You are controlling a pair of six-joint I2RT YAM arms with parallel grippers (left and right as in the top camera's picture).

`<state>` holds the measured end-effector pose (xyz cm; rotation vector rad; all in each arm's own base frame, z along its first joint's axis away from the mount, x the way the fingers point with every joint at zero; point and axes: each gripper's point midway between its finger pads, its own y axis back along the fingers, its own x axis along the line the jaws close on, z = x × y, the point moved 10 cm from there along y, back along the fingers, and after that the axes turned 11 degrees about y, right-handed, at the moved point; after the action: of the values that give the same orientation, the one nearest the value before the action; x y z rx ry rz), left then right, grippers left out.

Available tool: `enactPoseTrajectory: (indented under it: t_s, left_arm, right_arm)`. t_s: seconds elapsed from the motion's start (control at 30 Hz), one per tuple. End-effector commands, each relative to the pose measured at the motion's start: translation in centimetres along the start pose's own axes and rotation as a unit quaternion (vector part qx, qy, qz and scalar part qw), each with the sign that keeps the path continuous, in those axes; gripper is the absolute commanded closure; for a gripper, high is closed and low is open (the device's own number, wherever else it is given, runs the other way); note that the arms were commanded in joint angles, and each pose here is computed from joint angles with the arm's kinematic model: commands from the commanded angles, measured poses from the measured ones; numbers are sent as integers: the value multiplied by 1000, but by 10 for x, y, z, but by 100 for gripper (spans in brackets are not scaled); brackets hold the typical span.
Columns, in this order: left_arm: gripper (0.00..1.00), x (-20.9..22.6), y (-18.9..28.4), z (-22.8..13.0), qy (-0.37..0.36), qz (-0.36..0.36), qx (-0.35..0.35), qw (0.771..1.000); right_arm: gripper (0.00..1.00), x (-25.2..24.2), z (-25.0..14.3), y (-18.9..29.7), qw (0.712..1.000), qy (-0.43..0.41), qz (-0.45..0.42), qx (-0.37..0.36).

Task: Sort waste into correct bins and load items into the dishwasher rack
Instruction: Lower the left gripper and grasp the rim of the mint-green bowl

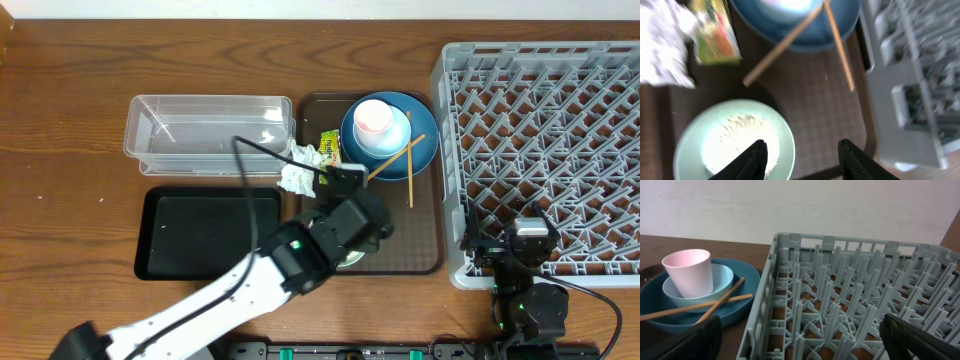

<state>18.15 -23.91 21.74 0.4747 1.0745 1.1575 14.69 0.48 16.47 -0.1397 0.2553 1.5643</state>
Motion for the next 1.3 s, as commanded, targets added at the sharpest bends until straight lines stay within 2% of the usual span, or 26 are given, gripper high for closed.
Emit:
enactPoseTrajectory:
  t_s: [0.0,0.37,0.47,0.9,1.27]
  left_arm:
    - [53,-4,-16,-12,-6,8,37,999]
    - [55,-1,-50,-40,-37,55,84,994]
    - [60,0,-55,-43,-40,63,89,993]
    - [60,10,-80,-52,-50,104,91,989]
    - [72,11,-82,-50,-53,112,77,989]
  right_arm:
    - [1,2,0,0,1000,-8,7,0]
    - [1,2,0,0,1000,-8,7,0]
    - [1,2,0,0,1000,-8,7,0]
    - [1,2,0,0,1000,-8,7,0]
    - [1,2,0,0,1000,-8,7,0]
